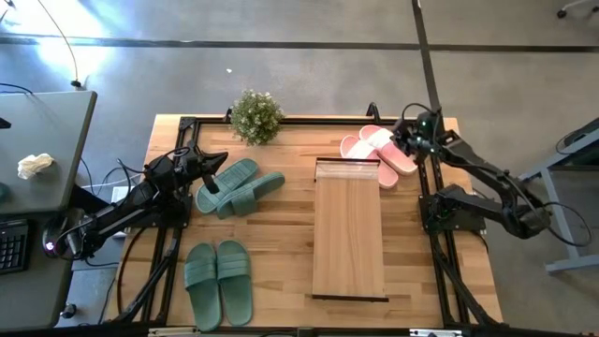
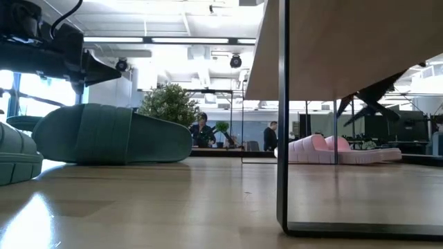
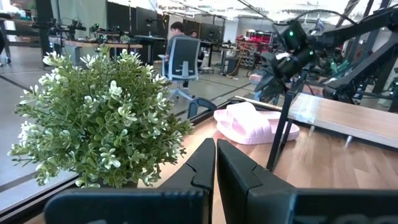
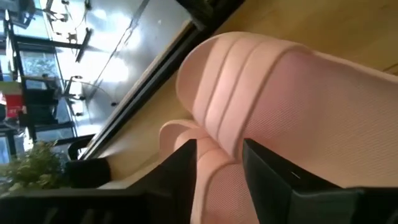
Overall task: Pick and place slides into the shelf
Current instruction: Put the top pink slipper under the shelf
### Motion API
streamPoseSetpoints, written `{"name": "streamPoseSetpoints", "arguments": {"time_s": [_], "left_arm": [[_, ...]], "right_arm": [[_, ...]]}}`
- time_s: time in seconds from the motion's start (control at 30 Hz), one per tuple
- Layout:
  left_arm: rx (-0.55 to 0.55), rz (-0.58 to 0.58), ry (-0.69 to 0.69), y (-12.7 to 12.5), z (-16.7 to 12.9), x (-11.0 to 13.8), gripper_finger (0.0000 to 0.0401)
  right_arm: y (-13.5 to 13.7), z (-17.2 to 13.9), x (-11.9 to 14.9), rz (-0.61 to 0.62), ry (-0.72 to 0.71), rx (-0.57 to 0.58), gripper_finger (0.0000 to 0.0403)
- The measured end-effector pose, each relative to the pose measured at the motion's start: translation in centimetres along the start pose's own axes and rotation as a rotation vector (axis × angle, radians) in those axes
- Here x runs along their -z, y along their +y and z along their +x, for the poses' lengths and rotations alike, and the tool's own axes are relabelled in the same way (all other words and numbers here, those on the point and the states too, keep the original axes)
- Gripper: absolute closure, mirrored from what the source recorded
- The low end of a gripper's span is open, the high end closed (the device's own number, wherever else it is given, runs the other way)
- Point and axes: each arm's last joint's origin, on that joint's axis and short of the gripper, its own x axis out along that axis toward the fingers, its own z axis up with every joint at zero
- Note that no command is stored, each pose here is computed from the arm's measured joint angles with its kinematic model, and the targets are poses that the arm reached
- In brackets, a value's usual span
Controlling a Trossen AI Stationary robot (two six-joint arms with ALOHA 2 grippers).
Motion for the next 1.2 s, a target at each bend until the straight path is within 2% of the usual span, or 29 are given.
{"name": "streamPoseSetpoints", "arguments": {"time_s": [0.3,0.53,0.77,0.97,1.2], "left_arm": [[0.0,0.0,0.0,0.0,0.0,0.0,0.0396],[0.0,0.002,0.0,0.0,0.0,0.0,0.0396],[0.0,0.002,0.0,0.0,0.0,0.0,0.0396],[0.0,0.002,0.0,0.0,0.0,0.0,0.0396],[0.0,0.002,0.0,0.0,0.0,0.0,0.0396]], "right_arm": [[-1.5,1.0,0.3,0.061,-0.041,-0.002,0.023],[-1.3,2.2,0.0,0.083,-0.053,-0.028,0.0231],[-1.9,4.0,-0.1,0.111,-0.017,0.028,0.0231],[-1.3,4.9,-0.7,0.133,-0.062,-0.045,0.0231],[-2.0,6.3,-0.6,0.148,-0.029,0.009,0.0232]]}}
